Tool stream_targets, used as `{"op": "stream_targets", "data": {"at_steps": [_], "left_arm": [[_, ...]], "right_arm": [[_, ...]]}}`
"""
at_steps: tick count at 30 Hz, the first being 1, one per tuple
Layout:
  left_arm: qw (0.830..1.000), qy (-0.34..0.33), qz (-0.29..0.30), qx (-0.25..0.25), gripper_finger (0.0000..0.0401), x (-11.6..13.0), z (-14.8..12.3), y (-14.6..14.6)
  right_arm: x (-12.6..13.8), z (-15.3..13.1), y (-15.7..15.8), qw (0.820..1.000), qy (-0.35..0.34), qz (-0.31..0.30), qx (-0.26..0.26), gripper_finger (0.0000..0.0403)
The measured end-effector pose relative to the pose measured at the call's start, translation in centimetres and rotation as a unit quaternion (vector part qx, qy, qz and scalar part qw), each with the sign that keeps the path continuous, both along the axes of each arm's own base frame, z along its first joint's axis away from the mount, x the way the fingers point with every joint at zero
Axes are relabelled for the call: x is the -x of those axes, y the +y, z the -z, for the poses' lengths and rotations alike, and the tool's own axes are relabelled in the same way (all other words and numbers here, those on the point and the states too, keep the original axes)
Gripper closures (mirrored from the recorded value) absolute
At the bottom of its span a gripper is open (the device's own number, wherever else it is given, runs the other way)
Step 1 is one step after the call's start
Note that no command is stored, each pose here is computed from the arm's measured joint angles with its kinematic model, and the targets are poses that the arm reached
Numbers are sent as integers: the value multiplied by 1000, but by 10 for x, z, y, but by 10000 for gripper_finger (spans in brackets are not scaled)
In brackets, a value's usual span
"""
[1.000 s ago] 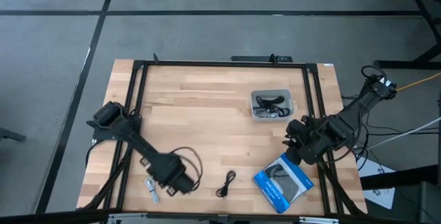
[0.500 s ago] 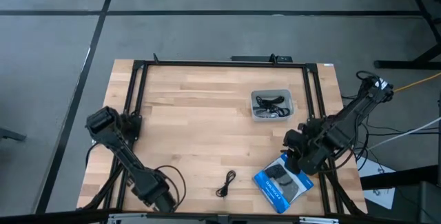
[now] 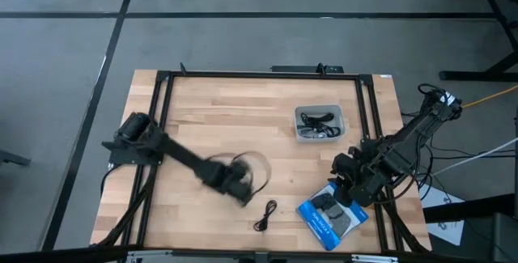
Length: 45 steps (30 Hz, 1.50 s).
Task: Pick and place USB-C Cables
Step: Put the black USB cable into the gray bin
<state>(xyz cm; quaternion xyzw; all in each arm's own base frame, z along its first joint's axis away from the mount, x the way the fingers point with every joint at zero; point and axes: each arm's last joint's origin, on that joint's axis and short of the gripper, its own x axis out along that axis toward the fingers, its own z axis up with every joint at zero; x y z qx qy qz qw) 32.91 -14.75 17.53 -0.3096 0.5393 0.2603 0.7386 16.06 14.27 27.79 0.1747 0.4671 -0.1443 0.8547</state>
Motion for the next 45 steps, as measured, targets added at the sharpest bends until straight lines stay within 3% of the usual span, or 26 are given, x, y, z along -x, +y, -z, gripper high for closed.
{"op": "stream_targets", "data": {"at_steps": [4,8,11,14,17,22,29,34,38,41,45], "left_arm": [[995,-13,92,-20,326,-19,-38,8],[991,47,116,-41,327,-14,-65,15],[983,124,136,1,327,1,-66,11],[978,123,157,53,332,3,-60,0],[971,18,215,100,345,-12,-51,-16],[940,-172,281,91,376,-37,-52,-31],[927,-233,281,81,400,-82,-6,-41],[920,-192,318,125,401,-99,21,-65],[907,-174,346,166,401,-103,15,-83],[922,-120,338,148,401,-97,23,-84],[949,-35,295,101,401,-92,33,-59]], "right_arm": [[-1,0,1,1000,-3,-1,-7,274],[0,0,2,1000,3,-7,-13,274],[0,0,2,1000,6,-9,-15,274],[0,0,2,1000,4,-9,-13,274],[0,0,1,1000,-4,-6,-2,274],[-1,0,1,1000,-9,-3,5,274],[0,0,0,1000,-9,-3,8,274],[1,0,-1,1000,-4,-3,12,274],[1,0,-1,1000,-1,-3,15,274],[1,0,-1,1000,-1,-3,15,274],[1,0,-1,1000,0,-3,16,274]]}}
